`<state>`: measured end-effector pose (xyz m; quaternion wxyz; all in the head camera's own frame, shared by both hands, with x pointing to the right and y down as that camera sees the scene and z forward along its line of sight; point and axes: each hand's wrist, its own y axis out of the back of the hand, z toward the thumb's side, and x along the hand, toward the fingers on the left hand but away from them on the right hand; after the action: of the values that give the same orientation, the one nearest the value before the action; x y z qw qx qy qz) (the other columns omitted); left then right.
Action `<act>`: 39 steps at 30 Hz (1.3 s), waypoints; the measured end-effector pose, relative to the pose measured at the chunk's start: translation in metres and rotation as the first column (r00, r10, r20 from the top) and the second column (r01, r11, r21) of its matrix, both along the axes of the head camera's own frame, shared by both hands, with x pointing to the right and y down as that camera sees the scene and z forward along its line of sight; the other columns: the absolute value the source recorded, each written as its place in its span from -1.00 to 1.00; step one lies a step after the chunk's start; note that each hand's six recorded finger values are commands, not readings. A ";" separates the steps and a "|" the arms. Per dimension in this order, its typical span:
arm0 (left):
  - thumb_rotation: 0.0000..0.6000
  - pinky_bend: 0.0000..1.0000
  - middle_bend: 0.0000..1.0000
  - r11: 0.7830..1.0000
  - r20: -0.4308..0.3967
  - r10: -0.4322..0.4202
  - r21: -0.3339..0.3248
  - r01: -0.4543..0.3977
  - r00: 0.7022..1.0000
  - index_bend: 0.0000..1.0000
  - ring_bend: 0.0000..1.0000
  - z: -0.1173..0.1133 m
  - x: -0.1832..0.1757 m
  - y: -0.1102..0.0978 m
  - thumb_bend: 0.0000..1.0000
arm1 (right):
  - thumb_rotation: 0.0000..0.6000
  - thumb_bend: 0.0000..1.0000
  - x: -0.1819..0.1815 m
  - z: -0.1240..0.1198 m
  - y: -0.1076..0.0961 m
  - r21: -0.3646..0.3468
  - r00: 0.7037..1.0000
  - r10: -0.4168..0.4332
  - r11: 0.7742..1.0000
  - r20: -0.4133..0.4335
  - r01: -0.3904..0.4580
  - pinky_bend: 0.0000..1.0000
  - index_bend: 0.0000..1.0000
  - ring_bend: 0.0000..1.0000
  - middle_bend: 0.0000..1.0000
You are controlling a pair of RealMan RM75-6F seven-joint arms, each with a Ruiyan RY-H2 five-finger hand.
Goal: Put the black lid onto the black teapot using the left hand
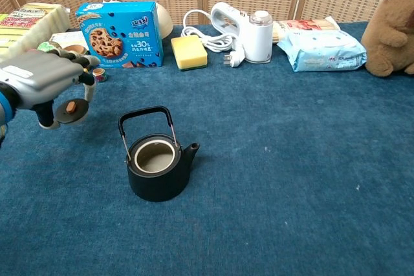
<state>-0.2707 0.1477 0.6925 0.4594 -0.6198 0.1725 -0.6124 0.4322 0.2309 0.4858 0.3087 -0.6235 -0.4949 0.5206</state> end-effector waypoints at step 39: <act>1.00 -0.91 -1.00 0.847 -0.281 0.531 0.199 -0.493 0.799 -0.12 -1.00 -0.087 0.076 0.064 -0.54 | 1.00 -0.51 -0.004 0.004 0.002 -0.009 1.000 -0.003 1.000 -0.020 0.003 -1.00 -0.77 -1.00 -1.00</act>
<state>-0.1951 0.2117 0.6050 0.6080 -0.7078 0.1069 -0.3434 0.4286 0.2326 0.4898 0.3115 -0.6205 -0.4885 0.5285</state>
